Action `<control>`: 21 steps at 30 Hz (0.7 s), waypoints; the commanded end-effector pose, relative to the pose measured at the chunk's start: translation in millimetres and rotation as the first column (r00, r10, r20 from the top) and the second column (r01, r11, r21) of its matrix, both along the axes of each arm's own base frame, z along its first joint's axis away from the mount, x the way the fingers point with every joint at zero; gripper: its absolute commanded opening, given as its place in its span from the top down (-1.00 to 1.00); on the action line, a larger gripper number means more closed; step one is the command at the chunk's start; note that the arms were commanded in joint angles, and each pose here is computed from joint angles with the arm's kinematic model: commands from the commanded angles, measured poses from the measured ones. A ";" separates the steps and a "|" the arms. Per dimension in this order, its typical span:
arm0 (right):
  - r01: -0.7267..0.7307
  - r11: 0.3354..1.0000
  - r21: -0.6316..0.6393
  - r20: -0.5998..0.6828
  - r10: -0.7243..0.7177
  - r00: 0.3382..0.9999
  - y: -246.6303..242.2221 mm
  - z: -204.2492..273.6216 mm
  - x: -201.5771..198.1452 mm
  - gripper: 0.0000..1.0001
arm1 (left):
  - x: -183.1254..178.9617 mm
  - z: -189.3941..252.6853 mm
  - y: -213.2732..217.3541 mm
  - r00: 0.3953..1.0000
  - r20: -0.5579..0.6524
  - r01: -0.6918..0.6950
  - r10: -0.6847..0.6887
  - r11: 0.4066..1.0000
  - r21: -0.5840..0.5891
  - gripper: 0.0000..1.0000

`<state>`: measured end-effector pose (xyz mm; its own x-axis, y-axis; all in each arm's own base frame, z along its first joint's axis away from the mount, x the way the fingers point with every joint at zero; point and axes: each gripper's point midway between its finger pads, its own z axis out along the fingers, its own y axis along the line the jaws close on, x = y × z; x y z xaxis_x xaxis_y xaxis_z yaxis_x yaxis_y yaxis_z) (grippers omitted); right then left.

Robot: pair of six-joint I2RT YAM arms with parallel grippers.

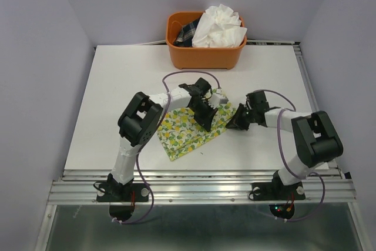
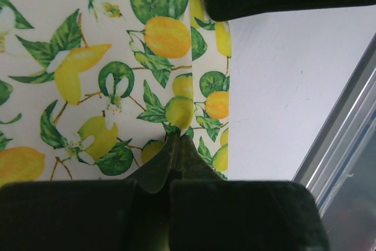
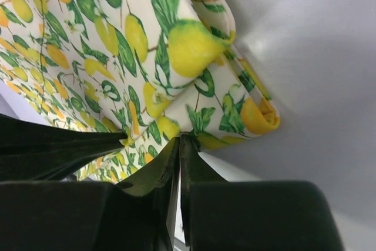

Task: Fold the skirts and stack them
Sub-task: Fold the skirt

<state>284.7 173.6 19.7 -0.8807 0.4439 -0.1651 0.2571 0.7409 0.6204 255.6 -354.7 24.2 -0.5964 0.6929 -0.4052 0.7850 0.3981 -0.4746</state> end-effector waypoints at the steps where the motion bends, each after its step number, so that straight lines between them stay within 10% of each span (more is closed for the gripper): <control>1: 0.021 0.993 -0.120 0.114 -0.007 0.993 -11.6 2.5 48.3 0.84 | 22.5 -11.0 4.1 0.999 0.022 -0.050 0.050 0.999 0.018 1.00; 12: 0.081 0.984 -0.159 0.300 -0.030 0.953 -19.3 43.4 138.1 0.97 | 79.6 4.3 1.4 0.978 0.056 -0.200 0.202 0.979 -0.031 1.00; 21: -0.025 0.990 0.141 0.259 -0.012 0.966 18.8 62.1 85.0 0.99 | 94.4 22.5 1.7 0.963 0.091 -0.245 0.254 0.965 -0.096 1.00</control>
<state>383.4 171.1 69.8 -0.7956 0.4703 -0.3819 0.1252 0.7444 0.6559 341.4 -349.6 29.6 -0.7126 0.5156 -0.4758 0.7011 0.5479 -0.4563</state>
